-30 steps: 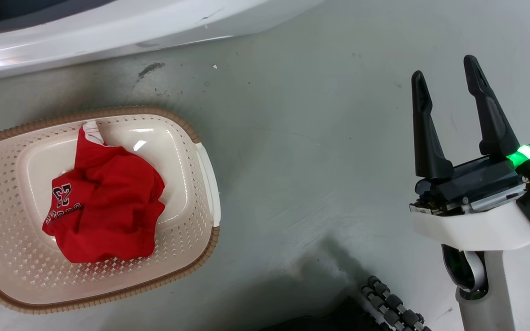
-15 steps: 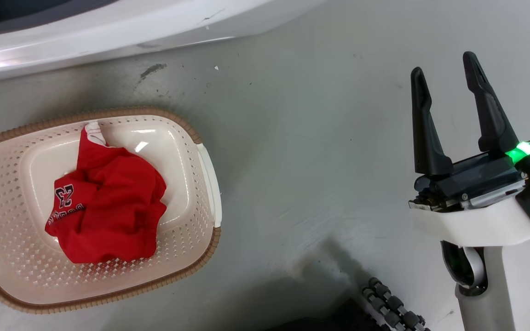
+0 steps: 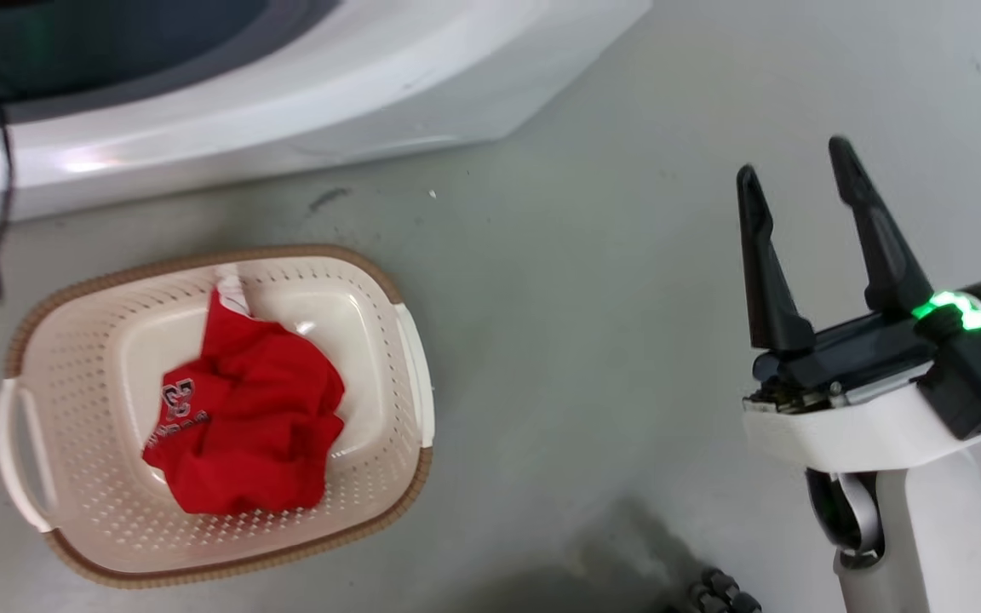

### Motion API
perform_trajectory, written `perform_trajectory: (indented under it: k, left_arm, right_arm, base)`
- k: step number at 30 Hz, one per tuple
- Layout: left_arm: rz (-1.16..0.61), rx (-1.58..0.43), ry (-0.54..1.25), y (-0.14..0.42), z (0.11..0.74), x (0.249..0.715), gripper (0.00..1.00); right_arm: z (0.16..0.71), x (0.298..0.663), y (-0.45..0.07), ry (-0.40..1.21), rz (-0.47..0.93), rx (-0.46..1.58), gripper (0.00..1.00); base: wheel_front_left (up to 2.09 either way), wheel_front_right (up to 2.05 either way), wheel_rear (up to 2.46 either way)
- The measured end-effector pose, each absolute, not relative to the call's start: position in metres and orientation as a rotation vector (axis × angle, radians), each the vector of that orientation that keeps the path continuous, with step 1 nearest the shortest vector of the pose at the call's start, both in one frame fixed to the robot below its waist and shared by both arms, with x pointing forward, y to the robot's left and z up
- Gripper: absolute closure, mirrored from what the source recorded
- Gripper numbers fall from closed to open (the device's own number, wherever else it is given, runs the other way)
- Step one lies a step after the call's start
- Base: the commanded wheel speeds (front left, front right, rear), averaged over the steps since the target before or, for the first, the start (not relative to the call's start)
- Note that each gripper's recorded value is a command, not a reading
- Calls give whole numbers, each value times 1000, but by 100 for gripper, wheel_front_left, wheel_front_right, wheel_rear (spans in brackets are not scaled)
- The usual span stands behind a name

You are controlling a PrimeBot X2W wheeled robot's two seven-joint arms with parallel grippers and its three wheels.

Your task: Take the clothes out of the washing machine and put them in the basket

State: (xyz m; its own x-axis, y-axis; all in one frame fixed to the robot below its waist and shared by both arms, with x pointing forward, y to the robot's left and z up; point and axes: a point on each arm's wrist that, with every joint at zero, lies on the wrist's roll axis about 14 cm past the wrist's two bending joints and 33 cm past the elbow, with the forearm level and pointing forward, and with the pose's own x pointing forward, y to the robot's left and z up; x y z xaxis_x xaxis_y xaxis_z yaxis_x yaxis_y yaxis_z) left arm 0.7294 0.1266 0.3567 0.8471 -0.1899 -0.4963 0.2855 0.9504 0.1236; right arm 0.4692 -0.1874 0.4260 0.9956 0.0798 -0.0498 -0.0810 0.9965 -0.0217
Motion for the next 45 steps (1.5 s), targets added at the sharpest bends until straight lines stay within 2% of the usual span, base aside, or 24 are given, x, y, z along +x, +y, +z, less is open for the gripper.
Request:
perform_trajectory:
  k: [8,24,45]
  left_arm:
    - [-309,182,412,114,377,677,100]
    - [-367,142,159,116,471,587,100]
    - [-395,99,-58,113,549,454,100]
  right_arm:
    - [451,453,-173,11,112,-19,0]
    - [502,405,-149,-87,168,-20,0]
    - [533,348,-129,-166,217,-13,0]
  base:
    - [0,0,0]
    - [0,0,0]
    - [0,0,0]
